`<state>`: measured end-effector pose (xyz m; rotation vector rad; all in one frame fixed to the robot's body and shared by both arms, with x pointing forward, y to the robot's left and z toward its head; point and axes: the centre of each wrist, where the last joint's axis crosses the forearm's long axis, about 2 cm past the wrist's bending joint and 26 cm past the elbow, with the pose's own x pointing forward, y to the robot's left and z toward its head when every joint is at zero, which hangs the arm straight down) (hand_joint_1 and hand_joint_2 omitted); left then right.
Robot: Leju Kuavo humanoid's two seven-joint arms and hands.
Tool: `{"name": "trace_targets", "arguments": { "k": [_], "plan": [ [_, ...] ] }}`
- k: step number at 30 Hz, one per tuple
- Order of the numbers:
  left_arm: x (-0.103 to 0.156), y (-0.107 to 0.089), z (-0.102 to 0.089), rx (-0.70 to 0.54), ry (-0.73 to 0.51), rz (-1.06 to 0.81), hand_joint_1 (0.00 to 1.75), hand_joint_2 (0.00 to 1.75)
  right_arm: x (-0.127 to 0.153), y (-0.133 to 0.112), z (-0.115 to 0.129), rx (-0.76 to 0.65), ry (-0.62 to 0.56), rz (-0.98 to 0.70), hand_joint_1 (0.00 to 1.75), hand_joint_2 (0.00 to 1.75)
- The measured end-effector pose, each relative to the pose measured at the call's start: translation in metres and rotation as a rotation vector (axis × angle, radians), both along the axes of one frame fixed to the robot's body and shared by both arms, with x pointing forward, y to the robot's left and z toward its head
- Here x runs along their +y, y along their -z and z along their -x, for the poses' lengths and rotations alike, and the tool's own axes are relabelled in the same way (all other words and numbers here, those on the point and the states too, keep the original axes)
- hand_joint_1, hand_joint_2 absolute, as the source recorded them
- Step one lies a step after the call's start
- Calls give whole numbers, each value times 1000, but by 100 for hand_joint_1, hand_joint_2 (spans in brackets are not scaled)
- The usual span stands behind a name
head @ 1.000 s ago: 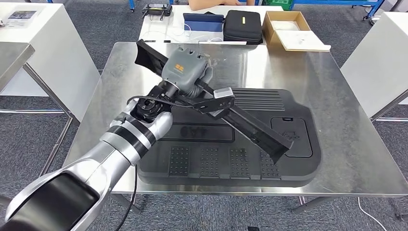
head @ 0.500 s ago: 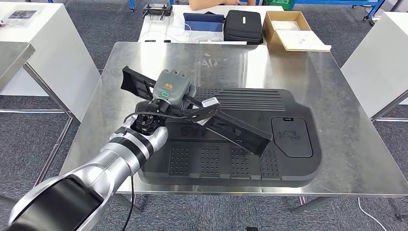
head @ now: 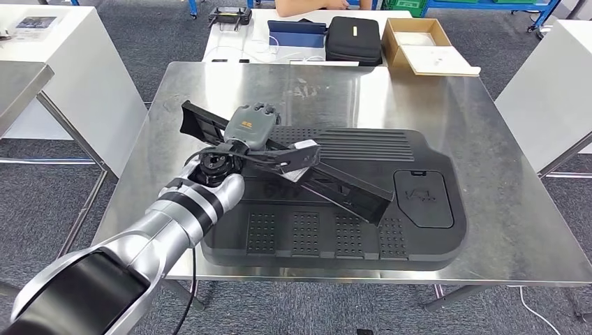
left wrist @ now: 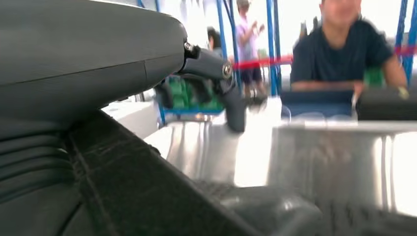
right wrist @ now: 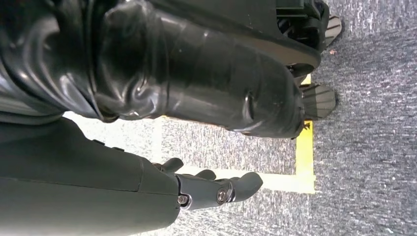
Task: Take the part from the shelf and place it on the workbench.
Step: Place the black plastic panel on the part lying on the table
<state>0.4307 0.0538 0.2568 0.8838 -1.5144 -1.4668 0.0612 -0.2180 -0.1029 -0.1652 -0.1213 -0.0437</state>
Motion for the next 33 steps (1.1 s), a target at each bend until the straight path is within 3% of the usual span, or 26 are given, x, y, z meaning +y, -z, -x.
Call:
{"name": "trace_targets", "arguments": {
  "k": [13, 23, 33],
  "plan": [
    [-18, -32, 0, 163, 102, -64, 0, 0, 0, 0, 0, 0, 7, -10, 0, 0],
    [-33, -82, -2, 50, 166, -98, 0, 0, 0, 0, 0, -9, 20, -12, 0, 0],
    [-39, -125, -4, -45, 134, -176, 0, 0, -1, 0, 1, -12, 41, -14, 0, 0]
  ]
}}
